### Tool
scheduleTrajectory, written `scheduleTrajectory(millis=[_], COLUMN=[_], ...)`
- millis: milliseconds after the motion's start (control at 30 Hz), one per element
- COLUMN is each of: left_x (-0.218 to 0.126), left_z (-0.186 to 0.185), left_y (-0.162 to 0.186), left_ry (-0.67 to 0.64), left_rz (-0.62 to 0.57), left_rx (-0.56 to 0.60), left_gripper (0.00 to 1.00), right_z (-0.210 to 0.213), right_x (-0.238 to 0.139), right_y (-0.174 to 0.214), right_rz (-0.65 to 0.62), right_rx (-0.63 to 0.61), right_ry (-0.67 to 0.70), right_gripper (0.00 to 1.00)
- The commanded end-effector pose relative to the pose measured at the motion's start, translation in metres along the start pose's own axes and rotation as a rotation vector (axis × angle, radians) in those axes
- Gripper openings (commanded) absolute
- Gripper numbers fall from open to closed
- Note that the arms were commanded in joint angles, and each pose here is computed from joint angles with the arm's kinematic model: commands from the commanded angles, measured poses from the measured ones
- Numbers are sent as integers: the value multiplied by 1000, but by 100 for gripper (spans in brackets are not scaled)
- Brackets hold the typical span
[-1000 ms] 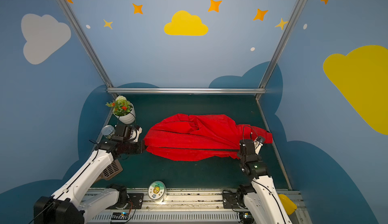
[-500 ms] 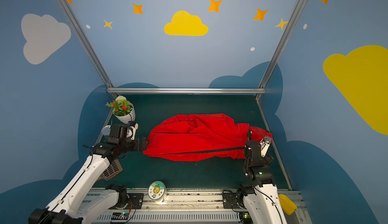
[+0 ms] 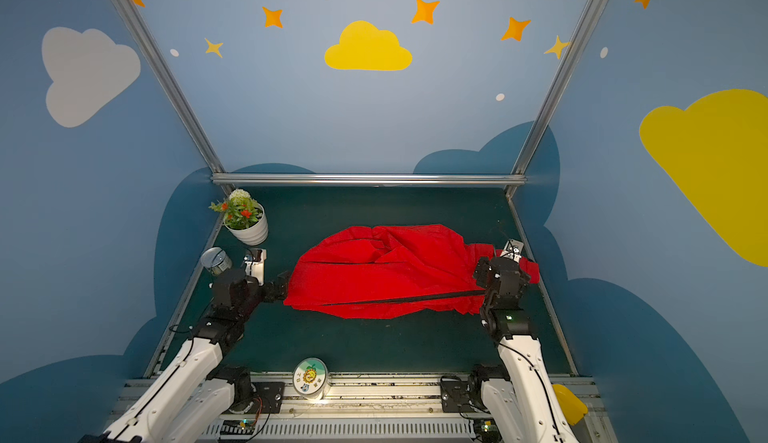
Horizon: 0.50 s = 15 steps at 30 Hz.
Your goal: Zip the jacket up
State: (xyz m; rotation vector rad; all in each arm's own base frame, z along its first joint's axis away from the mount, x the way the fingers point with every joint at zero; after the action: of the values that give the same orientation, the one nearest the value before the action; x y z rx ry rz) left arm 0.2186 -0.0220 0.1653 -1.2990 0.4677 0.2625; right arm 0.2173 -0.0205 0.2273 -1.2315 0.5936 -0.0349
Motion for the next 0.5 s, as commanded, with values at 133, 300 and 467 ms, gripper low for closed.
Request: scheduleTrajectory(millis=[133, 300, 467], left_x=[27, 46, 65], left_z=[14, 18, 31], left_y=[-22, -9, -6], left_ry=[-79, -103, -153], left_rz=[-134, -103, -105], left_rx=[23, -9, 14], left_gripper=[99, 99, 99], right_z=[16, 21, 24], right_x=[42, 66, 82], right_y=[19, 36, 46], right_rz=[-25, -54, -94], right_rx=[-10, -33, -19], right_ry=[-88, -120, -138], right_gripper=[86, 86, 86])
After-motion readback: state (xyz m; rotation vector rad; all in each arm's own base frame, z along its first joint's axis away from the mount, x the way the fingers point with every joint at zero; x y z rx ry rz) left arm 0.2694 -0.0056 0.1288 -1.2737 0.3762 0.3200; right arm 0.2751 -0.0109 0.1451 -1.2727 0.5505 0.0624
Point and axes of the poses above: each gripper's point midway between its finger pads, its own x axis out along the fingers, its own z axis along the line the jaws close on, y = z × x, the point moved 9 cm from there along -x, back along the fingers, and after that the axes turned 13 degrees about x, right-handed, at the moved point
